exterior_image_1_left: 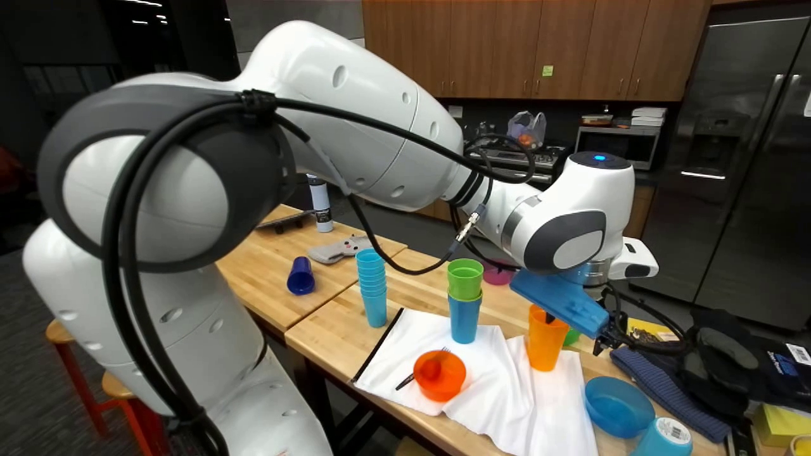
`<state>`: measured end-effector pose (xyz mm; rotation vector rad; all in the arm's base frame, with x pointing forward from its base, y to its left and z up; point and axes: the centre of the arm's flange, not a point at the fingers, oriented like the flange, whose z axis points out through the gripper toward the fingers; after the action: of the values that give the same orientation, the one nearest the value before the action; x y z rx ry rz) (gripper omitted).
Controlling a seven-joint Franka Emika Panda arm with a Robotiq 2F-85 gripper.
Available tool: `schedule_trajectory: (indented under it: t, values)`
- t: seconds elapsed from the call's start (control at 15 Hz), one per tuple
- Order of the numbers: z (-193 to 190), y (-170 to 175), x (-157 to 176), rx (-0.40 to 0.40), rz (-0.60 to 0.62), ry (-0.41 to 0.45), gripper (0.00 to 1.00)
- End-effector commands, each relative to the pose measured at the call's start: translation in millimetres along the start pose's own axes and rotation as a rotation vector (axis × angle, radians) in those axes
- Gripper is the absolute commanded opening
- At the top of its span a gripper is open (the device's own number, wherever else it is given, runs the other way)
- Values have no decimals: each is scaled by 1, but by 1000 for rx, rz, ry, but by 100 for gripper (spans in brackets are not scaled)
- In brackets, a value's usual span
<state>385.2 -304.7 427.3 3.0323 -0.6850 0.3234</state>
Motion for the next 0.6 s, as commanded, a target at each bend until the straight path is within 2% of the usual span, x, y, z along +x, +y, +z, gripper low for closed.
schedule_trajectory:
  t: [0.0,0.2,0.53]
  values:
    - [11,7,-4,13,-9,36,100]
    - [14,12,1,-3,-9,100,100]
    - [20,23,30,23,26,162,100]
